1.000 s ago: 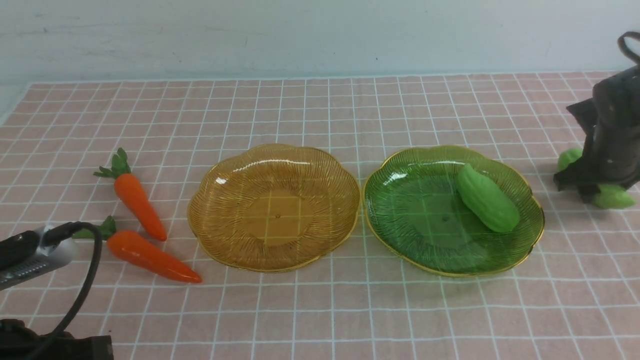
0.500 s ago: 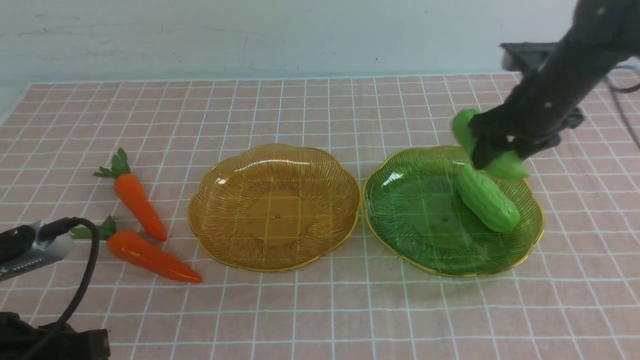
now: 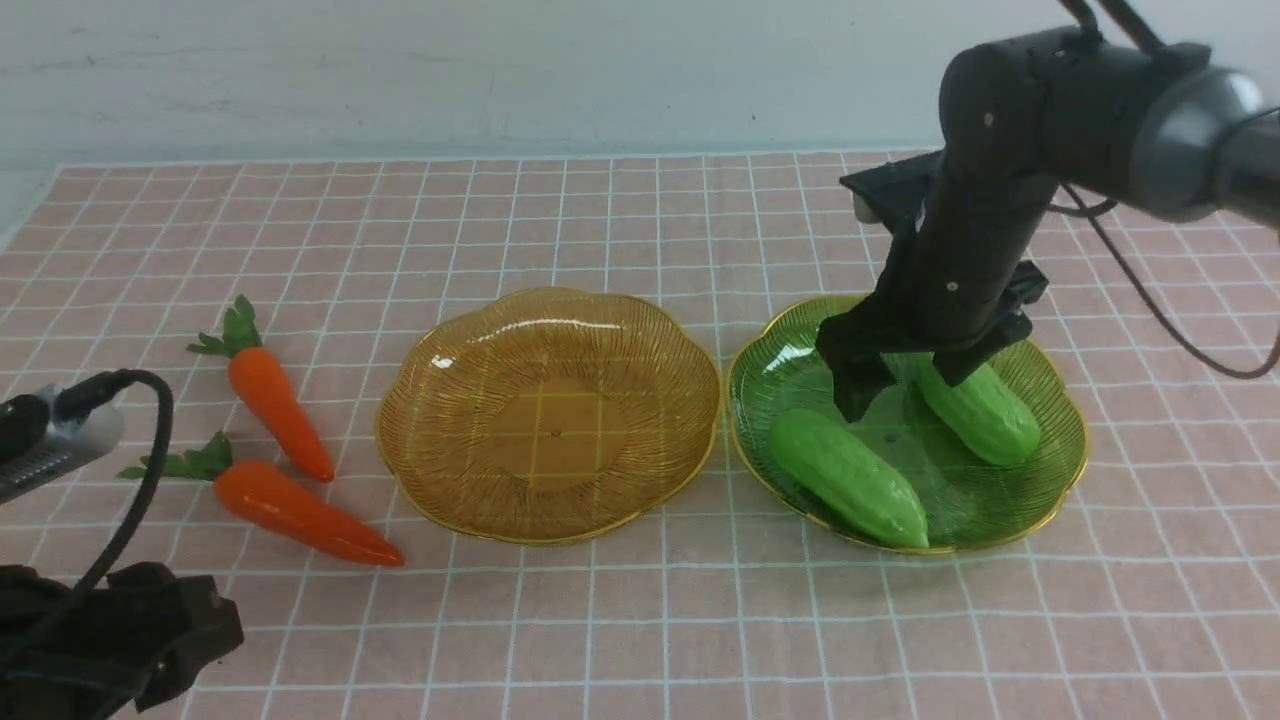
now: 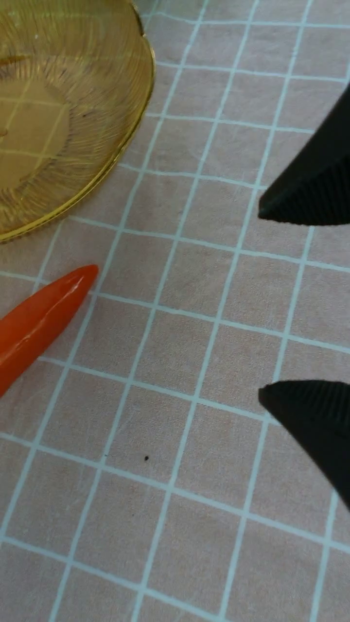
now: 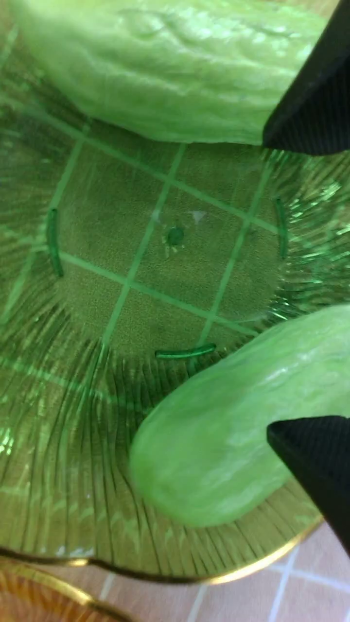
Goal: Put different types of vegetables on the plate.
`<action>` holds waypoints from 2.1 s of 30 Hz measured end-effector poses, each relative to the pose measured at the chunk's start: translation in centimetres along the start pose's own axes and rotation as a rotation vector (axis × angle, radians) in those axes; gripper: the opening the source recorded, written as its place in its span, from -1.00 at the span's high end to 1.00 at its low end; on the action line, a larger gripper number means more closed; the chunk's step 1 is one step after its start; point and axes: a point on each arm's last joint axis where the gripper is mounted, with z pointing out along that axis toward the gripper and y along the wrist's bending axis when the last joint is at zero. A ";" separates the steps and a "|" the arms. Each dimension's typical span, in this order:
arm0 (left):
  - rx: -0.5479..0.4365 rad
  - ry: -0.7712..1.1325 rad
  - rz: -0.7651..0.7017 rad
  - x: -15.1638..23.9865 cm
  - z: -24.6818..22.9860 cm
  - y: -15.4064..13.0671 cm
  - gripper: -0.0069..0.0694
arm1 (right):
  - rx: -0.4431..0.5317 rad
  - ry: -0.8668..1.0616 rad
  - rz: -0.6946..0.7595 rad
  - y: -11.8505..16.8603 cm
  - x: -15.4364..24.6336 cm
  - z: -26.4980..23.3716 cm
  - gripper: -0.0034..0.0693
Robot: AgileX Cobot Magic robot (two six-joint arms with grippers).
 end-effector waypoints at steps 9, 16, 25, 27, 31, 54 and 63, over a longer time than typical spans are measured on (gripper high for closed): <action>-0.080 -0.051 -0.226 -3.3 6.5 0.9 -0.23 | -0.070 -0.119 0.076 0.7 3.5 -7.7 -0.90; -0.133 -0.044 -0.319 -6.6 12.0 0.9 -0.23 | -0.076 -0.161 0.076 0.8 5.2 -10.4 -0.68; -0.187 -0.004 -0.392 -7.8 17.0 1.6 -0.23 | -0.076 -0.159 0.076 0.8 5.2 -10.3 -0.66; -0.190 -0.013 -0.396 -7.9 17.6 1.8 -0.23 | -0.076 -0.159 0.076 0.8 5.2 -10.3 -0.66; -0.198 -0.014 -0.403 -7.8 18.2 2.1 -0.22 | -0.076 -0.159 0.076 0.8 5.2 -10.3 -0.66; 0.029 0.086 0.006 -11.8 12.7 -7.9 0.28 | -0.076 -0.153 0.057 0.8 5.3 -10.2 -0.66; 0.039 0.173 0.058 -13.4 19.5 -11.1 -0.45 | -0.073 -0.154 0.037 0.8 5.3 -10.2 -0.66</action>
